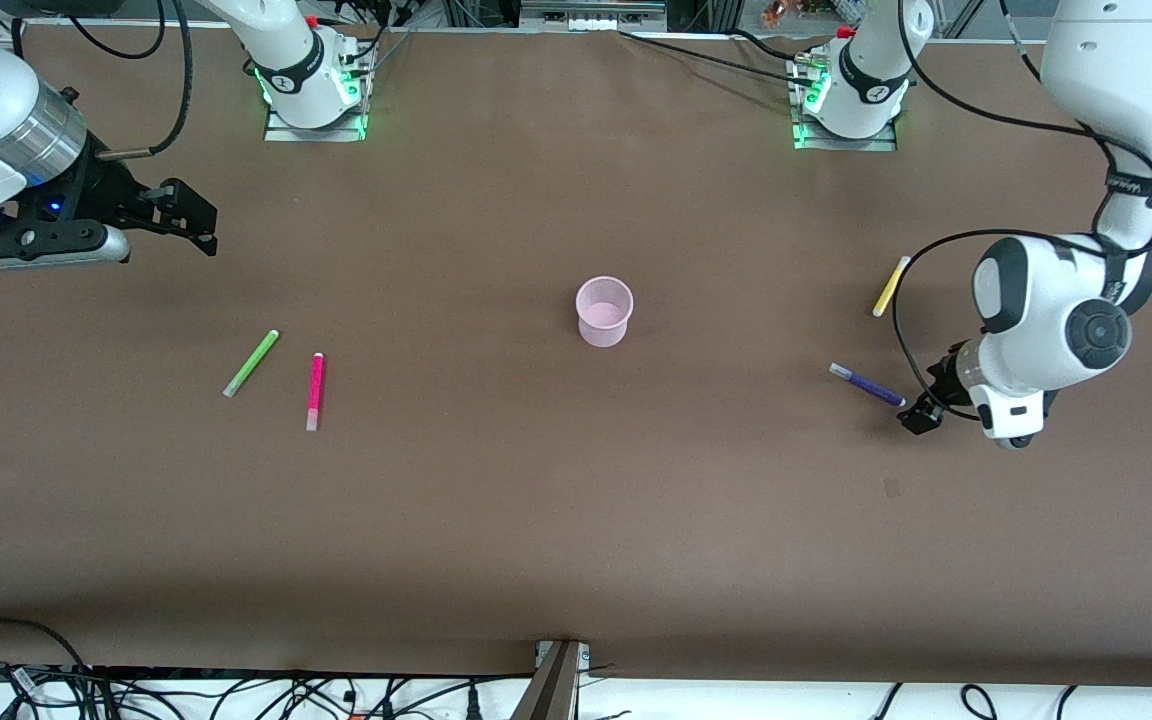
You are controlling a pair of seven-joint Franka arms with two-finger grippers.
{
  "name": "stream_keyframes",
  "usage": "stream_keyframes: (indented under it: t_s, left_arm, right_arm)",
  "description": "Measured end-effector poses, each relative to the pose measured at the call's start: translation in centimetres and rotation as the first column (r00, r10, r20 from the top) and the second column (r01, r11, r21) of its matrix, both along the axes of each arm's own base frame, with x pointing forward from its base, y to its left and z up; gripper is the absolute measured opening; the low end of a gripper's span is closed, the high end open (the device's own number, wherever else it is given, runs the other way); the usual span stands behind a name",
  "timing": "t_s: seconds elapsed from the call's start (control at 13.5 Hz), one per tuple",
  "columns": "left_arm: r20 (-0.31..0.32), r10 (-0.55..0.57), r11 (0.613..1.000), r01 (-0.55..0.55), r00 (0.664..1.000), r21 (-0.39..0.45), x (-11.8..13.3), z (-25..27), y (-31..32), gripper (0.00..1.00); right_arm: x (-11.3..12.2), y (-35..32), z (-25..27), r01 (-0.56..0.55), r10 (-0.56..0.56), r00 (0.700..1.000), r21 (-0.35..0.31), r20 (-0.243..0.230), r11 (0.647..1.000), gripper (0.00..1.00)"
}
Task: Organize pens into pink holder with both arms
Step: 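Lower the left gripper over the blue pen, then close the left gripper on the blue pen and lift it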
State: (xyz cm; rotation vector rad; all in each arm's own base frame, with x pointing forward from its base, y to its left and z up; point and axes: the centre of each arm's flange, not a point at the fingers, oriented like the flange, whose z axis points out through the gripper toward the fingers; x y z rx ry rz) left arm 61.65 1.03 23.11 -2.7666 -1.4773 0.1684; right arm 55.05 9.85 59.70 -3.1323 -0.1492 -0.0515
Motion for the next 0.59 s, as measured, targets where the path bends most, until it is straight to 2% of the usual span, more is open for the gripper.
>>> stream_keyframes:
  t_s: [0.3,0.37,0.45,0.52,0.59]
  left_arm:
    - [-0.045,0.027,1.0,-0.026,0.999,0.002,-0.6,-3.1,-0.4,0.96]
    - [-0.039,0.029,1.0,-0.029,0.999,0.003,-0.6,-3.2,-0.5,0.96]
    - [-0.023,0.032,0.999,-0.032,0.999,0.003,-0.5,-3.2,-0.4,0.88]
    - [-0.01,0.035,0.999,-0.035,0.999,0.004,-0.5,-3.5,-0.4,0.88]
    - [-0.002,0.038,0.999,-0.038,0.999,0.005,-0.6,-4.0,-0.4,0.83]
  right_arm:
    - [0.0,0.0,0.0,0.0,0.0,1.0,0.0,0.002,1.0,1.0]
    - [0.0,0.0,0.0,0.0,0.0,1.0,0.0,0.002,1.0,1.0]
    - [0.0,0.0,0.0,0.001,-0.001,1.0,0.001,0.003,1.0,1.0]
    - [0.0,0.0,0.0,0.001,-0.001,1.0,0.001,0.003,1.0,1.0]
    - [0.0,0.0,0.0,0.001,-0.001,1.0,0.001,0.003,1.0,1.0]
